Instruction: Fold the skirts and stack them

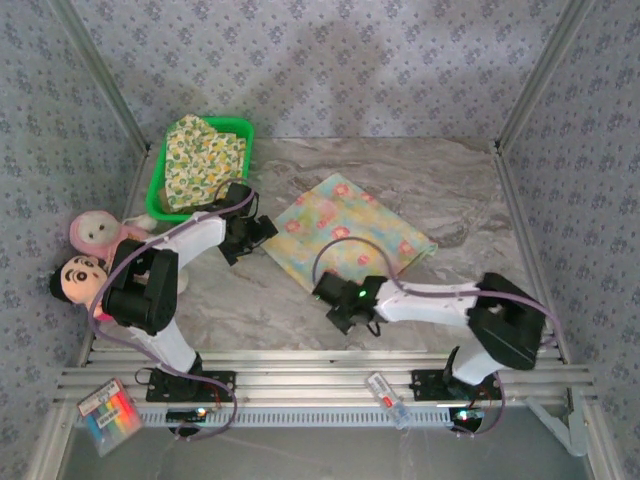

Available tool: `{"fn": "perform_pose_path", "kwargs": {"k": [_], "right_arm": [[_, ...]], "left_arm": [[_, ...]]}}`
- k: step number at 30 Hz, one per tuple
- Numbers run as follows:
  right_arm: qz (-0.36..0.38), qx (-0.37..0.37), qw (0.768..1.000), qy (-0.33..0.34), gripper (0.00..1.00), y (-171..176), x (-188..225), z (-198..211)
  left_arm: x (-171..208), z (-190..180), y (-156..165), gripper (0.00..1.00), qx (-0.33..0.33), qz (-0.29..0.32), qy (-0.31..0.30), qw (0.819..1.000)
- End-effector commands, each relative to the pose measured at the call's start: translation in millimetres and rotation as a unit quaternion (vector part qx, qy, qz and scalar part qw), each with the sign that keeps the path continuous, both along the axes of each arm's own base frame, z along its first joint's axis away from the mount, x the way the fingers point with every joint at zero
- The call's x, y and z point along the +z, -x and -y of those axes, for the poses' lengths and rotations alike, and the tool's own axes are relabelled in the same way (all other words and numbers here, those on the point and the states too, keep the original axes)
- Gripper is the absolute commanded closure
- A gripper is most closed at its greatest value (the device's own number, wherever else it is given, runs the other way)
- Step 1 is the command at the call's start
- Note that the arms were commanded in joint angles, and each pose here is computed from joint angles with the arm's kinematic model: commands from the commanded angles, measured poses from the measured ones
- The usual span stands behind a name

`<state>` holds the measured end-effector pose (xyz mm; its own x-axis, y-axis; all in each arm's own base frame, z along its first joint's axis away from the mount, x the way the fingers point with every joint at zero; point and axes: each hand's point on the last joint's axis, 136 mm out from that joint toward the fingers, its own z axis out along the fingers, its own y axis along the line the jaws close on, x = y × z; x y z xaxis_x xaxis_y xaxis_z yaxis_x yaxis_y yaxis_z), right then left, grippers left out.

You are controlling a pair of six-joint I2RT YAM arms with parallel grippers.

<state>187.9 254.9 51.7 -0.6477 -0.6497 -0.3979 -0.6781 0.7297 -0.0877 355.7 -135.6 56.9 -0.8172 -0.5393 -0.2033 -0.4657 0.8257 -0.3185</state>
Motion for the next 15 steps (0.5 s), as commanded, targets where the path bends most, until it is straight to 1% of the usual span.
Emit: {"fn": "perform_pose_path", "kwargs": {"k": [1, 4, 5, 7, 12, 15], "right_arm": [[-0.046, -0.094, 0.985, -0.137, 1.00, -17, 23, 13], [-0.115, -0.213, 0.945, -0.221, 1.00, -34, 7, 51], [-0.132, -0.236, 0.932, -0.239, 1.00, -37, 3, 58], [-0.150, -0.268, 0.918, -0.251, 1.00, -42, -5, 72], [-0.174, -0.270, 0.920, -0.224, 1.00, -43, -16, 76], [-0.177, -0.269, 0.920, -0.223, 1.00, -43, -19, 74]], "left_arm": [[16, 8, -11, 0.00, -0.012, 0.018, 0.011, 1.000], [22, 18, -15, 0.00, -0.029, 0.024, 0.011, 0.999], [23, 22, -15, 0.00, -0.037, 0.024, 0.010, 0.999], [24, 31, -17, 0.00, -0.050, 0.021, 0.006, 0.998], [15, 53, -19, 0.02, -0.066, 0.010, 0.026, 0.997], [14, 61, -24, 0.03, -0.066, 0.012, 0.042, 0.997]]}}
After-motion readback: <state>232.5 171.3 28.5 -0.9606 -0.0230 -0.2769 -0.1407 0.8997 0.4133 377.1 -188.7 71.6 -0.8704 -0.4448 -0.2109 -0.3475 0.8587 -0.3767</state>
